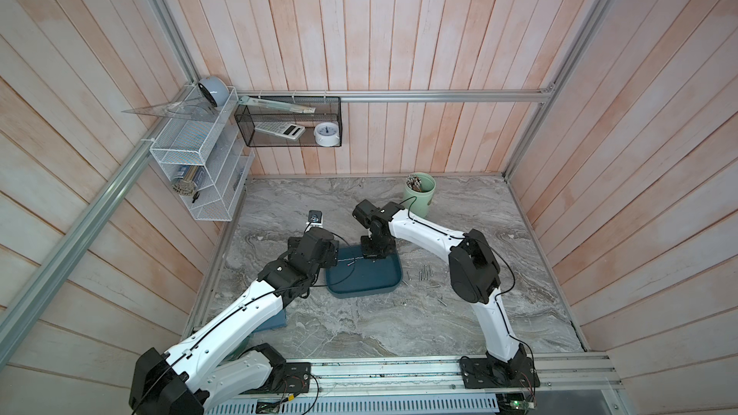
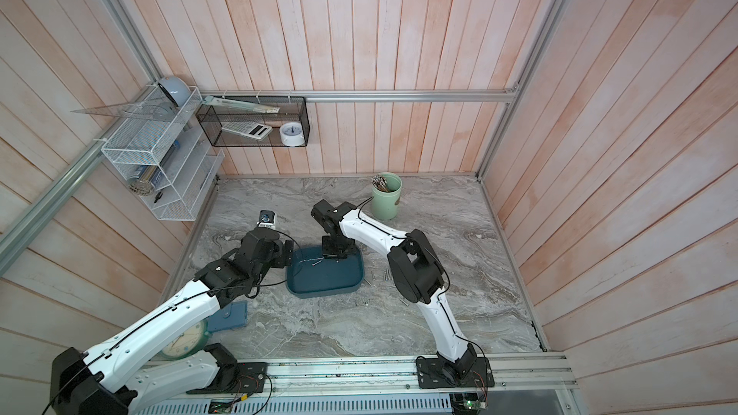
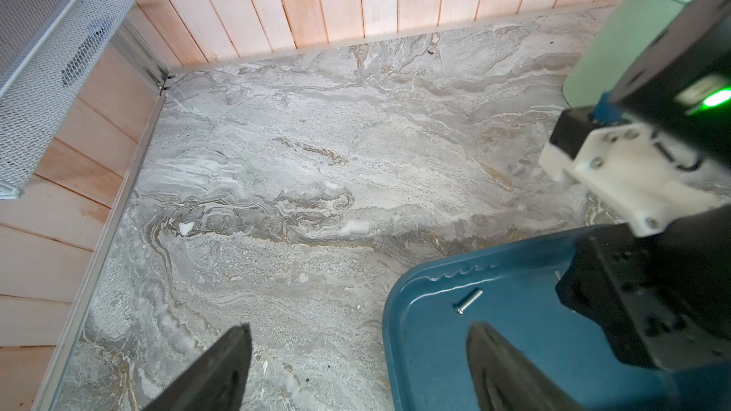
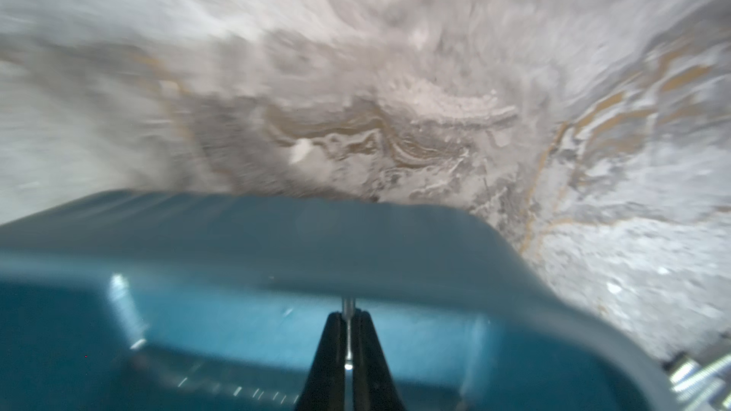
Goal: Take out the screws from the storage box
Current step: Pick up the screw from the storage box, then place the screw at the center of the board.
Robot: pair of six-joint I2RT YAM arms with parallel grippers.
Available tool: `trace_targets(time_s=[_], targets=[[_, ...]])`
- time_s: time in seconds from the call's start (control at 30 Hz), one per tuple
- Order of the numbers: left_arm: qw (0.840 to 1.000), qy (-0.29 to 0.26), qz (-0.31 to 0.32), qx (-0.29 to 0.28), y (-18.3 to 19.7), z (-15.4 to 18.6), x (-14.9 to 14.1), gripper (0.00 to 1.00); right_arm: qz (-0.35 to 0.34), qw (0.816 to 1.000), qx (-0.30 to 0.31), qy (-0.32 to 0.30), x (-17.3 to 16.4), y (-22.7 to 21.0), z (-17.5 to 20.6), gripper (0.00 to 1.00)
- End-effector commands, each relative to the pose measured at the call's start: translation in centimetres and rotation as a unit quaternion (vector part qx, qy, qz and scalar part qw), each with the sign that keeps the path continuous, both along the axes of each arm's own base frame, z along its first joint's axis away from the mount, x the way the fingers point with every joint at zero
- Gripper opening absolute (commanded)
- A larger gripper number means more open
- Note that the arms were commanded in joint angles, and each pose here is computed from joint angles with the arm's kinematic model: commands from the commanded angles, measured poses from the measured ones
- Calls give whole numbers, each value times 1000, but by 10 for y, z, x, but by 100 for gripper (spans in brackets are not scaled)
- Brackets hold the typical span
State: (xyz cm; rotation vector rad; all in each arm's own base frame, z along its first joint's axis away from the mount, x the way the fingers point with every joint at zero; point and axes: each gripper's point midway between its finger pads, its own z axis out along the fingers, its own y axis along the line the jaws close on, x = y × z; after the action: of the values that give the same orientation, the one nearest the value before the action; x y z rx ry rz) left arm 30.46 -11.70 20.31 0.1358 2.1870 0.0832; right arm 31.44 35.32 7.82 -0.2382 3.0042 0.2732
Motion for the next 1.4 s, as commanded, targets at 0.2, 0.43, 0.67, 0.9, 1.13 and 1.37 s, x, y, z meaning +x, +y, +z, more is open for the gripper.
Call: trace_targets(time_s=[0.2,0.43,0.67,0.9,1.13,1.37], targets=[[1000,9,-16,1,-5,-7,-1,91,19,999,-5,-49,0,-47,58,0],[1000,13,-20,1,-7,-8,-2,91,-59,996,-35,-50,1,-150,61,0],[1000,19,-21,4,-8,-11,-2,91,-67,998,-18,-2,-15,-162,26,0],[999,27,-22,7,-8,-15,-1,91,-44,998,-25,40,-23,-146,-17,0],[999,30,-23,8,-9,-16,-1,91,-31,996,-50,71,-31,-146,-46,0],[999,39,-27,10,-11,-20,-1,91,-32,993,-62,94,-38,-148,-64,2]])
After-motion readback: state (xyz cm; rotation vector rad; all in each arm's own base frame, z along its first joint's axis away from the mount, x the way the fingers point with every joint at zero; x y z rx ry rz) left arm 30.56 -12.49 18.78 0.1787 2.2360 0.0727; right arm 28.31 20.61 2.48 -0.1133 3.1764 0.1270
